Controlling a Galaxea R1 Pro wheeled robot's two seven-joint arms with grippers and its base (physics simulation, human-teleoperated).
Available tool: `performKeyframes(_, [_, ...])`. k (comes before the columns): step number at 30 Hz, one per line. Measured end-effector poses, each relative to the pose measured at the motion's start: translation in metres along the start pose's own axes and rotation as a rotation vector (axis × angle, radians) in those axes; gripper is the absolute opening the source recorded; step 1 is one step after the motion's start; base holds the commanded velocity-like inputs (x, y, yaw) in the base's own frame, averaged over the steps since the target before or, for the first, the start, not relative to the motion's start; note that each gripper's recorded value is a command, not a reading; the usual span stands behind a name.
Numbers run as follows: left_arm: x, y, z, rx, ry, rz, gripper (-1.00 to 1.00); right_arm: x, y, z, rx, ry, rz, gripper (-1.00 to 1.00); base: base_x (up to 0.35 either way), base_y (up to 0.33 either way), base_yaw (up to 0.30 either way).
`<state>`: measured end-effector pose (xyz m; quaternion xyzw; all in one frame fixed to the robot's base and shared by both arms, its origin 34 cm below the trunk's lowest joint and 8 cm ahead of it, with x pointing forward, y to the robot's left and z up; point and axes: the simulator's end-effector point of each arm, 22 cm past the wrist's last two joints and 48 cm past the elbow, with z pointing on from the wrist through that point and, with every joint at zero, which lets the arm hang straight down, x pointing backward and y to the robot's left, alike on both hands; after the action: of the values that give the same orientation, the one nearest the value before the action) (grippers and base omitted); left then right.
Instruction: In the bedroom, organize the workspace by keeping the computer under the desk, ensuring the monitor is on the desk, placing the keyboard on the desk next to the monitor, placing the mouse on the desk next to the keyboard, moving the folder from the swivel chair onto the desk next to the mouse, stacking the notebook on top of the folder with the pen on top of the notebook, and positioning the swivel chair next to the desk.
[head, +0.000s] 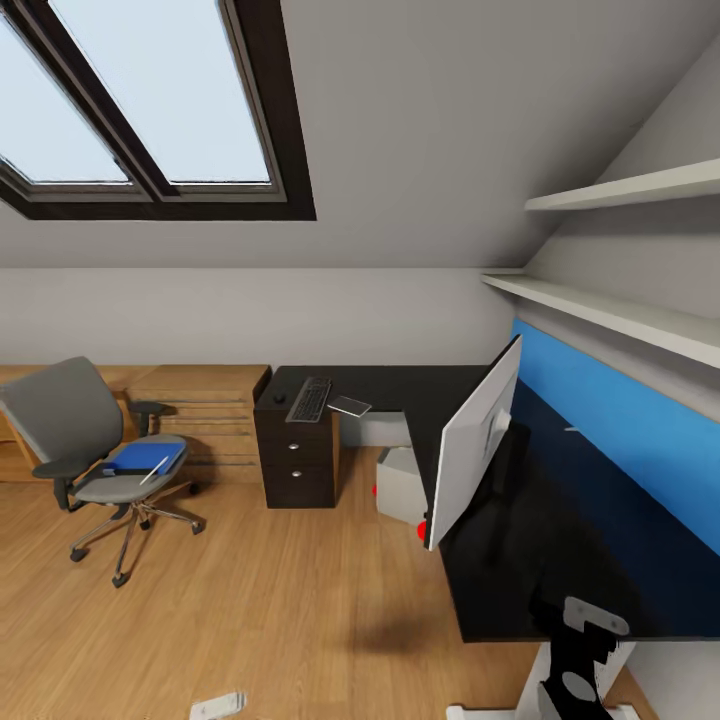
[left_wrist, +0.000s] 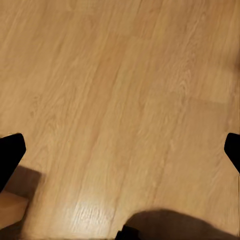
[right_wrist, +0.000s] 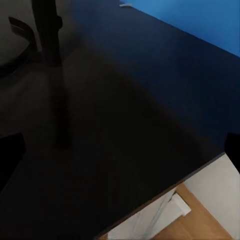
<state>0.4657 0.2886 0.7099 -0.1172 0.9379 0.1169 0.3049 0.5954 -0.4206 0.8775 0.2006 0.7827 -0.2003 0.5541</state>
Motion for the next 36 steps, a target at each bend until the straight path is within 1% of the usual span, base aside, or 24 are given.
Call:
performKeyframes(1, [0.009,-0.005,-0.003,-0.002,0.004,-0.003,1.00,0.000,0.001,-0.001,-0.001,0.000,0.001,1.00,0.000,-0.221,0.248])
performKeyframes(4, [0.016,-0.010,-0.005,-0.002,0.004,-0.006,1.00,0.002,0.001,-0.001,-0.002,0.001,0.000,1.00,0.000,-0.275,0.265])
performKeyframes(7, [0.018,-0.010,-0.006,-0.001,0.005,-0.009,1.00,0.001,0.001,-0.001,-0.001,0.000,0.001,1.00,0.000,-0.279,0.265])
performKeyframes(11, [0.019,-0.010,-0.006,-0.002,0.006,-0.010,1.00,0.002,0.001,-0.001,-0.001,0.001,0.000,1.00,0.000,-0.108,0.126])
performKeyframes(21, [0.019,-0.009,-0.005,-0.003,0.007,-0.011,1.00,0.002,0.001,-0.001,-0.002,0.002,-0.001,1.00,0.000,-0.046,0.023])
performKeyframes(36, [0.020,-0.007,-0.005,-0.007,0.011,-0.014,1.00,0.002,0.001,-0.001,-0.001,0.002,-0.001,1.00,0.000,-0.280,0.001])
